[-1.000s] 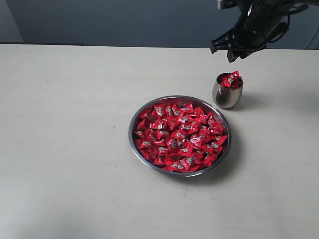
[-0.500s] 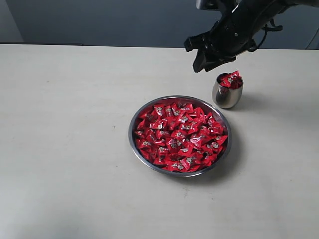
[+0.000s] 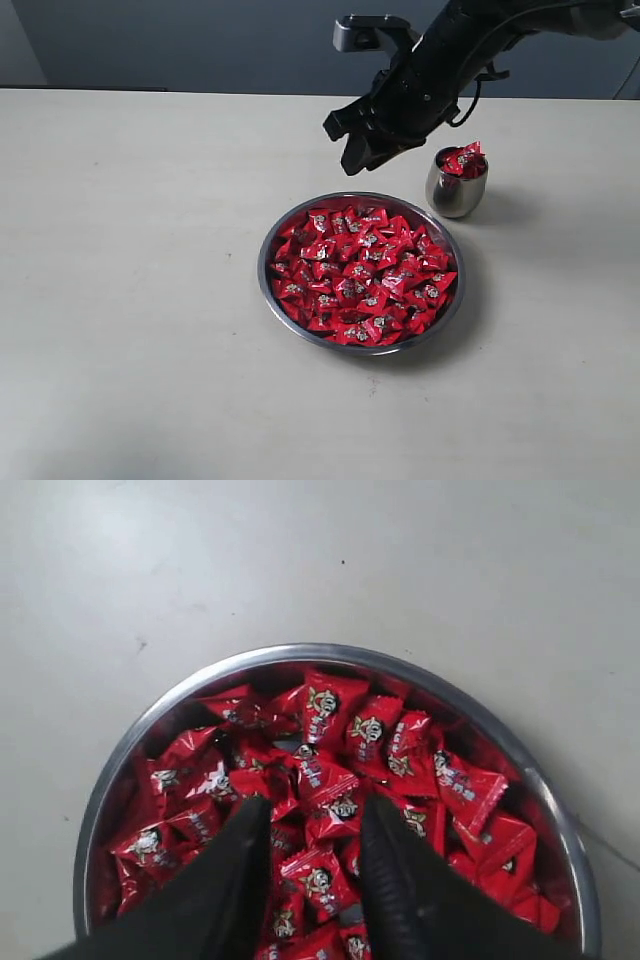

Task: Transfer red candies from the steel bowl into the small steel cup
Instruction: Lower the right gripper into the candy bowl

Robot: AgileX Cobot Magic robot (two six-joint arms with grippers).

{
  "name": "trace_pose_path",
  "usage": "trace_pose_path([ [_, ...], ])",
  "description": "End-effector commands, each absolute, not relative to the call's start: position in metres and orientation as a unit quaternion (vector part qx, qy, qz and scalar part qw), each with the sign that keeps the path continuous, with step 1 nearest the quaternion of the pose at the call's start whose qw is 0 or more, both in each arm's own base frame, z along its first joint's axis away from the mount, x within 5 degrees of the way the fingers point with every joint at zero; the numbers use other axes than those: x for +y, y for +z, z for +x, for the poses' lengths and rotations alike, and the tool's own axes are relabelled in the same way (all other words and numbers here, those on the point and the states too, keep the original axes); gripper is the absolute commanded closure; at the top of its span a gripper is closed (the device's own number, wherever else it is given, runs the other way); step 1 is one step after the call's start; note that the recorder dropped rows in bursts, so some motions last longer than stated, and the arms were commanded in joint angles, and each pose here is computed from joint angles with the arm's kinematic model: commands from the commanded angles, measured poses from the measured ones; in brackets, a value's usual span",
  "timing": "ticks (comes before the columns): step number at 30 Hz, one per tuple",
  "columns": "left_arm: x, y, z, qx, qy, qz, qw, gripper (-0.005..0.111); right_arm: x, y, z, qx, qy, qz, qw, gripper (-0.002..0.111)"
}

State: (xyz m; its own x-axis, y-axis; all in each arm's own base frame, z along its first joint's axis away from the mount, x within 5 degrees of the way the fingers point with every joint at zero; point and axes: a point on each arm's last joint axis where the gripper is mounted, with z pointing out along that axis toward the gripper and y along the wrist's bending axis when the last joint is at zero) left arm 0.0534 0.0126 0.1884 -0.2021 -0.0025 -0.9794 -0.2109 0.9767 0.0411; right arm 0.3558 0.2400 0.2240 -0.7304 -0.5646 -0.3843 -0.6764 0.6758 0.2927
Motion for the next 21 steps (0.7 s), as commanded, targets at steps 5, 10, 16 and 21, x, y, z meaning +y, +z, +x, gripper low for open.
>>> trace_pose_path([
  [5, 0.012, 0.187, 0.053, 0.77, 0.082, -0.066, 0.629, 0.106, 0.257, 0.217, 0.345, 0.896, 0.215, -0.371, 0.112, 0.077],
  [10, 0.012, 0.187, 0.053, 0.77, 0.082, -0.066, 0.629, 0.106, 0.269, 0.199, 0.339, 0.89, 0.202, -0.399, 0.093, 0.077],
  [16, 0.012, 0.187, 0.053, 0.77, 0.082, -0.066, 0.629, 0.106, 0.281, 0.175, 0.334, 0.887, 0.191, -0.414, 0.065, 0.077],
  [21, 0.012, 0.187, 0.053, 0.77, 0.082, -0.066, 0.629, 0.106, 0.284, 0.16, 0.337, 0.887, 0.193, -0.414, 0.063, 0.061],
])
